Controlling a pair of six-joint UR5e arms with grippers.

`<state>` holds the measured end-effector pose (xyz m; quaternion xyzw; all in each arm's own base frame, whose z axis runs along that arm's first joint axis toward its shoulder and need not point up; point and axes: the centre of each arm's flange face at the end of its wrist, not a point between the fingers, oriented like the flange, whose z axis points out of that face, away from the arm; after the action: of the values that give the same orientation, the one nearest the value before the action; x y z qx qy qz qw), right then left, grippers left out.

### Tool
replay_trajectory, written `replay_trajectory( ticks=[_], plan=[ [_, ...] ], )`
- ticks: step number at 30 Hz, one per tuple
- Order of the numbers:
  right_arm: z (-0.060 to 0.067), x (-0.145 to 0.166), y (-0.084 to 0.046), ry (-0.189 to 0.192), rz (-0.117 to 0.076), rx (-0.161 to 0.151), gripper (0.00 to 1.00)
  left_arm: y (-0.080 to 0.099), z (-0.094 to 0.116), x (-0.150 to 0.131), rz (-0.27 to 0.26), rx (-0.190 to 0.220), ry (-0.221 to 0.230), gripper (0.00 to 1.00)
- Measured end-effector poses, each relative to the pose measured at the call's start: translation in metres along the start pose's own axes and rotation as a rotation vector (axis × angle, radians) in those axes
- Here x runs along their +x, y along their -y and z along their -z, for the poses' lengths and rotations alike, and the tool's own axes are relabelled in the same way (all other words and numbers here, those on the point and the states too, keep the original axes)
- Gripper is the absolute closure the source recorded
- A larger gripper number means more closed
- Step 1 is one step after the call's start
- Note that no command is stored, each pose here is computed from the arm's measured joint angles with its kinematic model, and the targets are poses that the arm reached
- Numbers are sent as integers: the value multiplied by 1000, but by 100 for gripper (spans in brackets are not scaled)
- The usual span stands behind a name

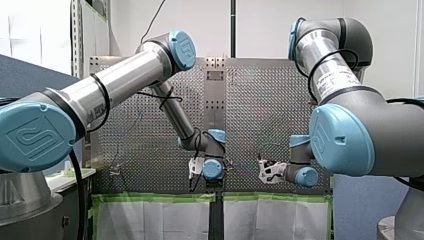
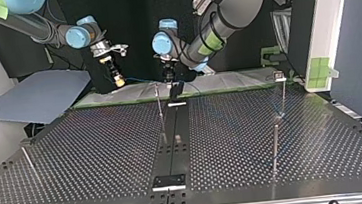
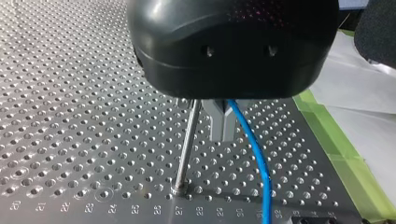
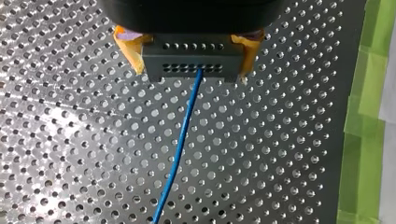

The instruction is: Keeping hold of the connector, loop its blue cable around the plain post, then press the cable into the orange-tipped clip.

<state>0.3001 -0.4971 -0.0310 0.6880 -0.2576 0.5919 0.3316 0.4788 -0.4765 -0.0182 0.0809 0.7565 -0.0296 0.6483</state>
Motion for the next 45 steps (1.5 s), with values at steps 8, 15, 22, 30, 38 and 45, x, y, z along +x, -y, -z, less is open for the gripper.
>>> replay_trajectory(
  ticks=[8,15,22,30,38,45],
  plan=[
    [-4,-12,0,15,-7,6,100,2,1,0,2,6,3,100],
    [-8,-18,-1,38,2,11,100,2,-1,-2,6,8,6,100],
    [-10,-17,-2,38,5,12,100,2,-8,-7,23,12,15,100],
    [-14,-15,-4,39,7,14,100,4,-21,-6,45,26,2,100],
    [-16,-14,-6,34,7,14,100,9,-27,-4,55,41,-12,100],
    [-20,-12,-9,27,8,12,100,5,-34,-6,71,41,-7,100]
  ],
)
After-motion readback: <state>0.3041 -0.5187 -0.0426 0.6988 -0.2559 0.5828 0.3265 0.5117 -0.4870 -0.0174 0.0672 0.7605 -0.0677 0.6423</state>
